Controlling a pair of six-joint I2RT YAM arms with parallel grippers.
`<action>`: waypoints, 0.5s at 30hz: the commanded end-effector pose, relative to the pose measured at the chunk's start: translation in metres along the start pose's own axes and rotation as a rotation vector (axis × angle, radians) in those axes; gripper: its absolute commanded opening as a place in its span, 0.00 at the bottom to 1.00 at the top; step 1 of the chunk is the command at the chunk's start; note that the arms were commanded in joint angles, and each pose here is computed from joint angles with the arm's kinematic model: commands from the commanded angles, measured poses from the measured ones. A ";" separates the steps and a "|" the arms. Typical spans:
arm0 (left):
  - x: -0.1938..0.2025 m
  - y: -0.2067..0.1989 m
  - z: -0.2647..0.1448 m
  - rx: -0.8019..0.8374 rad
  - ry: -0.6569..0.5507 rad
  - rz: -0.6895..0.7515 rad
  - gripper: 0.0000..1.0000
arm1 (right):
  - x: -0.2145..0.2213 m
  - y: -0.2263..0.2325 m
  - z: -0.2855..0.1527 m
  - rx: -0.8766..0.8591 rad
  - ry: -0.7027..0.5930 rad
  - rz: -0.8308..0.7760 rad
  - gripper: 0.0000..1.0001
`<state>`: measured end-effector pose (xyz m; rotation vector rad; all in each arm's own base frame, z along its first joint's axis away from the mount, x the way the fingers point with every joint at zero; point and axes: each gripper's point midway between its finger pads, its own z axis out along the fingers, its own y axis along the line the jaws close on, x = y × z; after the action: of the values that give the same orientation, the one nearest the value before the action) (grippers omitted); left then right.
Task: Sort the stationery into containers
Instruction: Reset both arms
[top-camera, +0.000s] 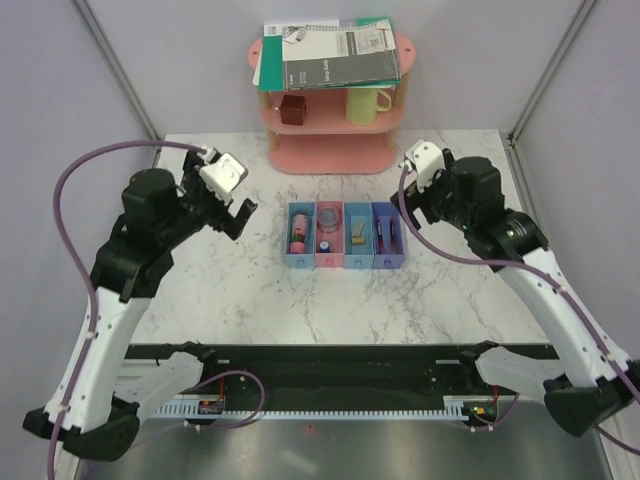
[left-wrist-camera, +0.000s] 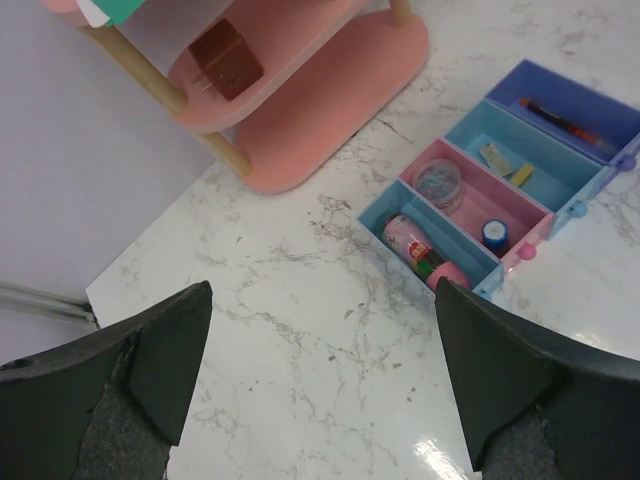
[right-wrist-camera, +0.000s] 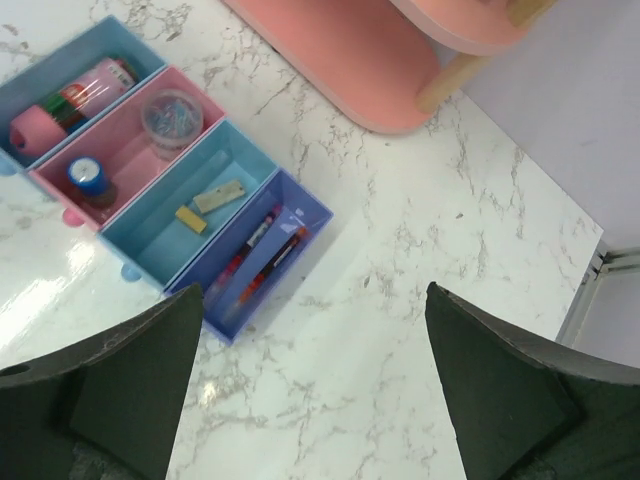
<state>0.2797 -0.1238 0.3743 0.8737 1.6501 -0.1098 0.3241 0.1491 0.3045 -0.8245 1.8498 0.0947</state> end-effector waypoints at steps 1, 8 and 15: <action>0.008 -0.019 -0.016 0.016 -0.036 -0.166 1.00 | 0.030 0.009 -0.032 -0.001 0.064 -0.009 0.98; 0.049 -0.031 -0.017 0.009 0.024 -0.272 1.00 | 0.020 0.008 -0.071 0.027 -0.010 0.008 0.98; 0.051 -0.027 -0.021 -0.018 0.020 -0.242 1.00 | 0.014 0.000 -0.081 0.059 -0.018 0.005 0.98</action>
<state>0.2479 -0.1075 0.3051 0.7026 1.8321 -0.2366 0.2587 0.1122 0.3153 -0.8044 1.8398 0.0644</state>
